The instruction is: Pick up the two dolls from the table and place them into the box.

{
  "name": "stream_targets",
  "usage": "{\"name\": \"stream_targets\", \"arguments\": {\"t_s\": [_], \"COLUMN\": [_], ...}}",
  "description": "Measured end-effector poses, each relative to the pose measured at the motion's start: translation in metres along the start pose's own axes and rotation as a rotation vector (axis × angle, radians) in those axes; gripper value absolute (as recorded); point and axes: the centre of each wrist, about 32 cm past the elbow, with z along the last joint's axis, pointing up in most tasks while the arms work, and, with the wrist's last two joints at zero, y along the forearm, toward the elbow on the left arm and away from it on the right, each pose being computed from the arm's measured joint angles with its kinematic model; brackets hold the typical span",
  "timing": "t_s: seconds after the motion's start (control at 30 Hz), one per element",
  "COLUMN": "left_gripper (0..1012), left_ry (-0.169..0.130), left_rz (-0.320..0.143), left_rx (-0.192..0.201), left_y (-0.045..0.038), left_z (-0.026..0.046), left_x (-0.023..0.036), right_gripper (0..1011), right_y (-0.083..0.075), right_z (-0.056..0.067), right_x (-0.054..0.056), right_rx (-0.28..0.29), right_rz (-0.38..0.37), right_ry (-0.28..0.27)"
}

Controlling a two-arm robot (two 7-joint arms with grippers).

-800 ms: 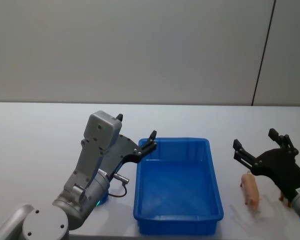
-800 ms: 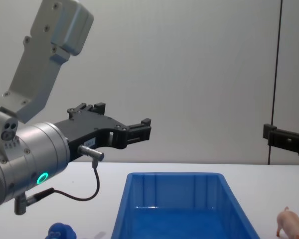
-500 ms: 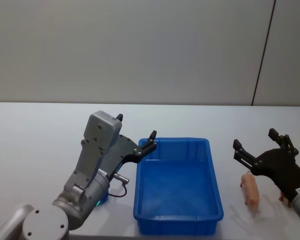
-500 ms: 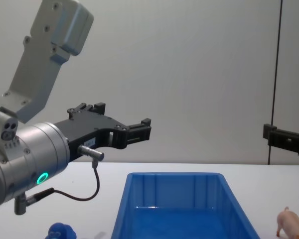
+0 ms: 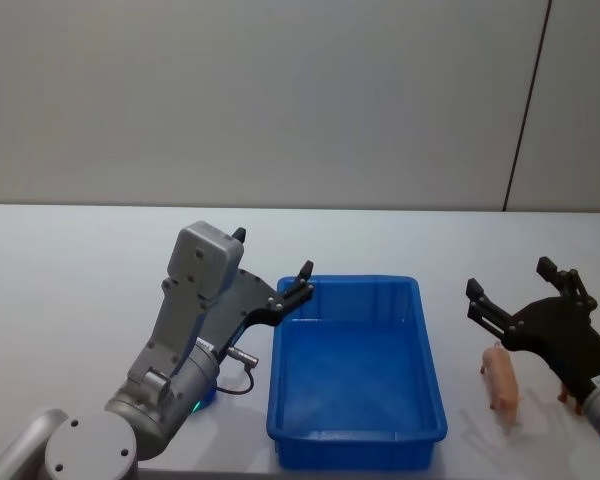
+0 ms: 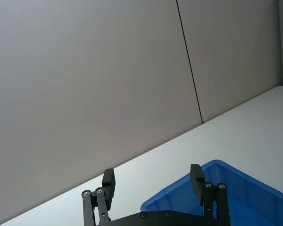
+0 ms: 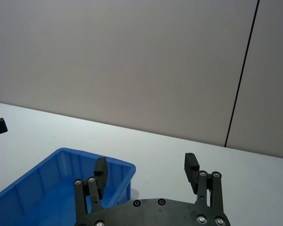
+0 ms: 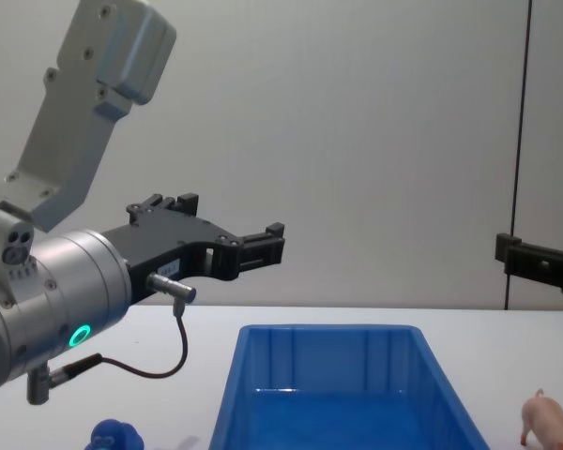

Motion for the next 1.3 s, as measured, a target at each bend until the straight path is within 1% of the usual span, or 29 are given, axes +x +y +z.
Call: {"name": "stream_targets", "arguments": {"t_s": [0.1,0.2,0.4,0.57,0.6,0.8,0.87,1.0,1.1,1.13,1.3], "left_gripper": [1001,1001,1001,1001,1001,1001,1001,1001,1001,1001,1001], "left_ry": [0.000,0.000,0.000,0.000,0.000,0.000,0.000,0.000,0.000,0.000,0.000], "left_rz": [0.000,0.000,0.000,0.000,0.000,0.000,0.000,0.000,0.000,0.000,0.000], "left_rx": [0.000,0.000,0.000,0.000,0.000,0.000,0.000,0.000,0.000,0.000,0.000], "left_y": [0.0000,0.0000,0.0000,0.0000,0.0000,0.0000,0.0000,0.0000,0.0000,0.0000,0.0000], "left_z": [0.0000,0.0000,0.0000,0.0000,0.0000,0.0000,0.0000,0.0000,0.0000,0.0000,0.0000], "left_x": [0.0000,0.0000,0.0000,0.0000,0.0000,0.0000,0.0000,0.0000,0.0000,0.0000,0.0000], "right_gripper": [1001,1001,1001,1001,1001,1001,1001,1001,1001,1001,1001], "right_y": [0.000,0.000,0.000,-0.002,-0.003,-0.007,-0.009,-0.013,-0.014,-0.015,-0.017], "right_z": [0.000,0.000,0.000,0.000,0.000,0.001,0.001,0.001,0.001,0.000,-0.002], "right_x": [0.000,0.003,0.015,0.027,0.031,0.047,0.055,0.063,0.067,0.070,0.075], "right_rx": [0.000,-0.001,-0.008,-0.025,-0.033,-0.066,-0.084,-0.109,-0.125,-0.139,-0.177], "right_rz": [0.000,0.001,0.010,0.018,0.021,0.034,0.039,0.045,0.047,0.048,0.044], "right_ry": [0.000,-0.002,-0.005,-0.014,-0.018,-0.036,-0.047,-0.061,-0.069,-0.076,-0.096]}}
